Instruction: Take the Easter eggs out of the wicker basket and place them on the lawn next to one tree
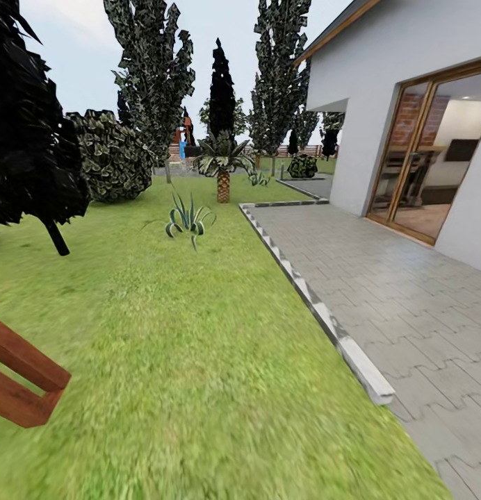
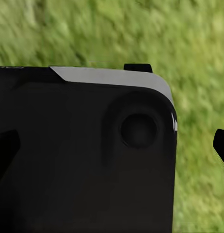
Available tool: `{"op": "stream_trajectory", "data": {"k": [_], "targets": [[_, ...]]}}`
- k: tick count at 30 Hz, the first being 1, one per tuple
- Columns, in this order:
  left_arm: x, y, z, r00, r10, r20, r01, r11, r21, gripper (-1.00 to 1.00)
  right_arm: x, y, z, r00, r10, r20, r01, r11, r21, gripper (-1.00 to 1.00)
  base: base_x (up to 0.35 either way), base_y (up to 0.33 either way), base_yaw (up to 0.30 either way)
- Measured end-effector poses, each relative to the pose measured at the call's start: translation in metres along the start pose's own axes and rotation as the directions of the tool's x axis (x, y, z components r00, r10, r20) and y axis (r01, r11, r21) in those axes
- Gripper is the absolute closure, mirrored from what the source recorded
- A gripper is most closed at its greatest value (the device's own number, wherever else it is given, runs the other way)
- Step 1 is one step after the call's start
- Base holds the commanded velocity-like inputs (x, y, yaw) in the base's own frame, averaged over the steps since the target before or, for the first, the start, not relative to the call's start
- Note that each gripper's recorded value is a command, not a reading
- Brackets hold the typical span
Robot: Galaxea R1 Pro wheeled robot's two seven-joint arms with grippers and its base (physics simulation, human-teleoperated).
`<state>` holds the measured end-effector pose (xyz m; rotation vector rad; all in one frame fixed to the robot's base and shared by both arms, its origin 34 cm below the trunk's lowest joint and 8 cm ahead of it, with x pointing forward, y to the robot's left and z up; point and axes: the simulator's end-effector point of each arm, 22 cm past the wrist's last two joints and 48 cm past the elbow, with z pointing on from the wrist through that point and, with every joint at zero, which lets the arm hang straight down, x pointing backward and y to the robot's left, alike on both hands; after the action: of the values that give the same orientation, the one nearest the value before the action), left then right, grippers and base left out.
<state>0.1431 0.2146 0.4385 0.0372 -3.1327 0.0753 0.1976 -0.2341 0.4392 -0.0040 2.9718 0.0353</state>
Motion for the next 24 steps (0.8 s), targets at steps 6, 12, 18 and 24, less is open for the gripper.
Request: {"op": "stream_trajectory", "data": {"k": [6, 12, 18, 24], "targets": [[0.0, 0.0002, 0.0, 1.0, -0.001, 0.0, 0.001, 1.0, -0.001, -1.0, -0.0014, 0.0013, 0.0002, 1.0, -0.001, 0.003, 0.001, 1.0, -0.002, -1.0, 0.334, 0.087, 0.016], [0.0, 0.0005, 0.0, 1.0, -0.001, 0.0, 0.001, 1.0, -0.002, -1.0, -0.0036, 0.0012, 0.0004, 1.0, -0.002, 0.008, 0.002, 1.0, -0.001, -1.0, 0.333, 0.038, 0.204], [0.0001, 0.0006, 0.0, 1.0, -0.001, 0.0, 0.001, 1.0, -0.003, -1.0, -0.004, 0.0008, 0.0004, 1.0, 0.0, 0.009, 0.0, 1.0, 0.0, -1.0, 0.333, 0.006, 0.226], [0.0, 0.0007, 0.0, 1.0, -0.002, 0.0, 0.002, 1.0, -0.003, -1.0, -0.004, 0.0015, 0.0004, 1.0, 0.0, 0.008, 0.0, 1.0, -0.001, -1.0, 0.333, 0.001, 0.031]]}}
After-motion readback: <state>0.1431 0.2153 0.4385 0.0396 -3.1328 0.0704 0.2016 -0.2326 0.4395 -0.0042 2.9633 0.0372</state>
